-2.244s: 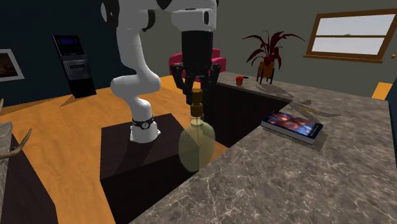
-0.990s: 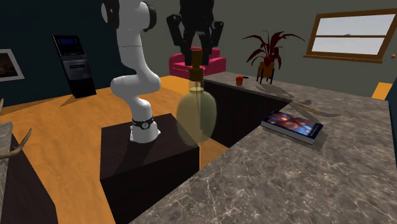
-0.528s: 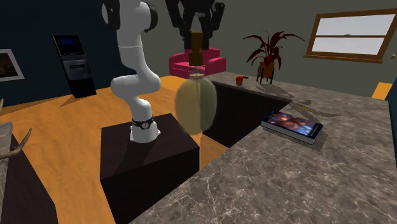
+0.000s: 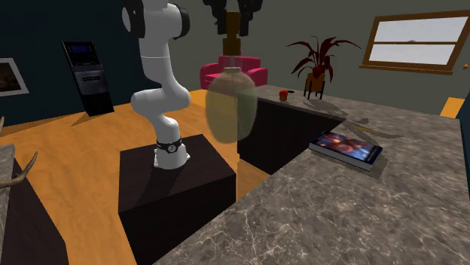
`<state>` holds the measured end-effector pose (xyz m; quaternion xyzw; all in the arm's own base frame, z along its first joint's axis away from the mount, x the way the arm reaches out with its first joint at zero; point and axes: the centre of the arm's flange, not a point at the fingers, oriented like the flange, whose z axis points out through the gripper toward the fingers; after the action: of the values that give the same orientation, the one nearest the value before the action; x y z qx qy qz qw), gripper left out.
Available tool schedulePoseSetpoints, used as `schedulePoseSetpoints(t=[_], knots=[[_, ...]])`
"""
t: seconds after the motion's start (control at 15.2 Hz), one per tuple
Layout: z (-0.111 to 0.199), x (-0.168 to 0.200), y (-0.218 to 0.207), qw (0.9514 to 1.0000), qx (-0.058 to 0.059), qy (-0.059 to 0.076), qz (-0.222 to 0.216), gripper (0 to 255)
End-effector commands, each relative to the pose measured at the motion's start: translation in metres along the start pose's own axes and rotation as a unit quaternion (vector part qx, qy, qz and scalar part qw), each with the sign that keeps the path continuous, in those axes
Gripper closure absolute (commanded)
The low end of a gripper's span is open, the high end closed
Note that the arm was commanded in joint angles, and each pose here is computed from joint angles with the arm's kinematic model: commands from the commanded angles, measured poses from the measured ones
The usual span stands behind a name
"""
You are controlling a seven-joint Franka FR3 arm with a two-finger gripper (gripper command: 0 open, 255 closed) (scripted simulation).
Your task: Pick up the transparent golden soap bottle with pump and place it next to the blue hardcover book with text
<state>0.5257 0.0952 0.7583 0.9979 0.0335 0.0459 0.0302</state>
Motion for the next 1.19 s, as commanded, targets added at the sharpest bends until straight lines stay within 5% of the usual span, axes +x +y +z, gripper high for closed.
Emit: schedulePoseSetpoints(t=[0.0, 1.12], knots=[[-0.009, 0.0, 0.0, 1.0, 0.0, 0.0, 0.0, 255], [0.059, -0.049, -0.208, 1.0, 0.0, 0.0, 0.0, 255]])
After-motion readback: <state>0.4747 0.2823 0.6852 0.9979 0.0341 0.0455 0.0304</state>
